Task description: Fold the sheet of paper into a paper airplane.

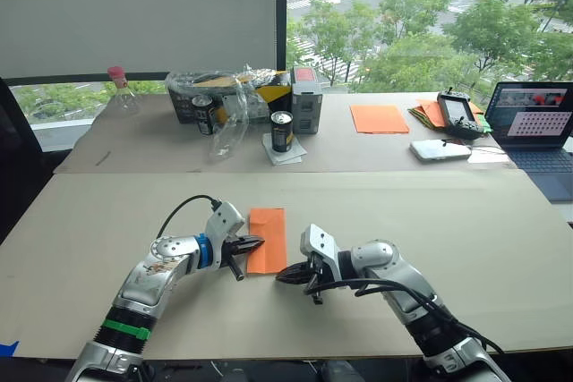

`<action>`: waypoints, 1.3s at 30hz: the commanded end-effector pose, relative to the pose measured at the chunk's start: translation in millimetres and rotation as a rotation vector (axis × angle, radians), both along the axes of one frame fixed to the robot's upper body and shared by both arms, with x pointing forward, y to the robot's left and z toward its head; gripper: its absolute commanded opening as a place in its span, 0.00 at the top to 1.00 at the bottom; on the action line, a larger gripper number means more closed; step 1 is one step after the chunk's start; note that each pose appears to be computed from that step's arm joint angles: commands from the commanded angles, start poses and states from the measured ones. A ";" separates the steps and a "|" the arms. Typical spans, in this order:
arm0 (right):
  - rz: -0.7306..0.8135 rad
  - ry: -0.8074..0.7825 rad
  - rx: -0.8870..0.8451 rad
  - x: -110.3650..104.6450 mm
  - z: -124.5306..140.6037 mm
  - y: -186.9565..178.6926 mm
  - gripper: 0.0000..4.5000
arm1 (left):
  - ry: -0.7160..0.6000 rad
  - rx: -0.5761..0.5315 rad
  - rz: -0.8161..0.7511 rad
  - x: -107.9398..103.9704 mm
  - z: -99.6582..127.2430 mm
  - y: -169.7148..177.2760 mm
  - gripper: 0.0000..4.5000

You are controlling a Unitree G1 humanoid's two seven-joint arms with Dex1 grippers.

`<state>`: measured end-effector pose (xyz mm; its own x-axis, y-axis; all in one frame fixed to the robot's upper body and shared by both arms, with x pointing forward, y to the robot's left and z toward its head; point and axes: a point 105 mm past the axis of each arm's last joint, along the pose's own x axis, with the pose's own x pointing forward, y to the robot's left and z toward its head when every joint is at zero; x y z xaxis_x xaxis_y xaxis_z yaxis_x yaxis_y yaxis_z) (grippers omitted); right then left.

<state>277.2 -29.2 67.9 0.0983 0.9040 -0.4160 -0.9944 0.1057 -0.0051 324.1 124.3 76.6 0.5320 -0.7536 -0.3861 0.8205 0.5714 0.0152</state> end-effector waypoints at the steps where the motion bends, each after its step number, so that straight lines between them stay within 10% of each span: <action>1: -0.005 0.058 -0.009 -6.2 -4.1 -0.8 1.00 | 0.063 0.004 -0.003 -4.8 -10.9 2.2 1.00; 12: 0.038 0.069 0.136 -18.0 61.2 -5.8 1.00 | -0.077 -0.278 0.024 2.7 58.0 32.4 1.00; 20: -0.020 0.038 0.111 -19.3 73.0 -22.9 1.00 | -0.052 -0.156 0.068 8.9 42.4 54.2 1.00; 39: -0.346 -0.055 0.090 11.5 76.3 -75.2 1.00 | -0.044 -0.243 -0.272 14.0 33.3 -40.8 1.00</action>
